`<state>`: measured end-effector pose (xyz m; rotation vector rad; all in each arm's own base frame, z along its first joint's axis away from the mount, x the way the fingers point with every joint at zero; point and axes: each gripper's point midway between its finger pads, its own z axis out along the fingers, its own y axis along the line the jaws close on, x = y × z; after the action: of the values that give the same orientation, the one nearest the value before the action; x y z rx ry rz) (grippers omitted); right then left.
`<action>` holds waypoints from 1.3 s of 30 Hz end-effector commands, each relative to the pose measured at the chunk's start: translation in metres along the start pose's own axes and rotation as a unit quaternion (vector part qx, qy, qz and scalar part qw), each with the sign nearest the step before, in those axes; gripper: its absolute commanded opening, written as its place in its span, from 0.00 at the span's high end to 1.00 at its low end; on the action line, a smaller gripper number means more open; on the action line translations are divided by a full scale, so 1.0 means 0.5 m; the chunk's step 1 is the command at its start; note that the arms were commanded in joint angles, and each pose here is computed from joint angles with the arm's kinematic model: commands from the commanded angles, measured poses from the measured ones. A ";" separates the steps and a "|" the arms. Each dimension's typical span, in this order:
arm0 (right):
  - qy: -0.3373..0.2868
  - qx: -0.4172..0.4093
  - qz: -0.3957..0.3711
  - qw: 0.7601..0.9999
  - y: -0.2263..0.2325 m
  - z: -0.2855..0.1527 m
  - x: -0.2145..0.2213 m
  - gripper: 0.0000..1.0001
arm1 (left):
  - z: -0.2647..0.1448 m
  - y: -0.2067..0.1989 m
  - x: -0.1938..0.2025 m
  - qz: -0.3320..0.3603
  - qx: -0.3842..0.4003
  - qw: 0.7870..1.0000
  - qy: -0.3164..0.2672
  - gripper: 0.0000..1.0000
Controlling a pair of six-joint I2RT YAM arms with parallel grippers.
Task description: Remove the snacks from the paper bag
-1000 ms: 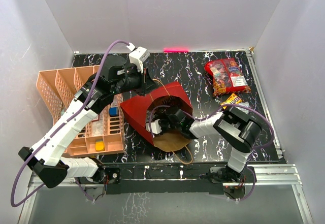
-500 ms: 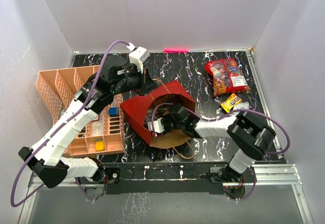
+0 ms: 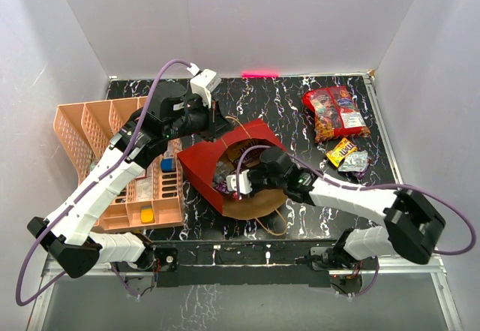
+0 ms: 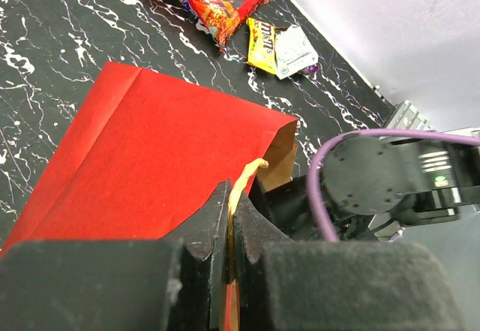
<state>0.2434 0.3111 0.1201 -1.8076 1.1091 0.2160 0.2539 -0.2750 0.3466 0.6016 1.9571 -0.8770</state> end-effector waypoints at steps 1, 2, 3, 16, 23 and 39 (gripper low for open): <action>-0.014 0.019 -0.012 1.000 -0.066 -0.080 -0.068 0.92 | -0.014 -0.009 -0.017 0.011 0.004 1.000 -0.020 1.00; -0.017 0.021 -0.015 1.000 -0.074 -0.101 -0.080 0.92 | -0.014 -0.009 -0.018 0.011 0.004 1.000 -0.020 1.00; -0.020 0.023 -0.019 0.999 -0.081 -0.122 -0.094 0.92 | -0.012 -0.008 -0.017 0.010 0.004 1.000 -0.019 1.00; -0.187 0.245 0.094 0.947 -0.314 -0.460 -0.351 0.92 | -0.004 0.004 -0.012 0.011 -0.009 1.000 -0.013 1.00; -0.210 0.571 0.255 0.752 -0.508 -0.637 -0.285 0.92 | -0.013 0.001 -0.015 0.009 -0.011 1.000 -0.018 1.00; 0.042 0.747 0.520 0.411 -0.495 -0.658 0.341 0.92 | -0.024 0.007 -0.012 0.012 -0.020 1.000 -0.018 1.00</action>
<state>0.4319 0.0267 0.3743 0.2318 1.4894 -0.3939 0.2599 -0.2712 0.3433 0.5786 1.9652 -0.8360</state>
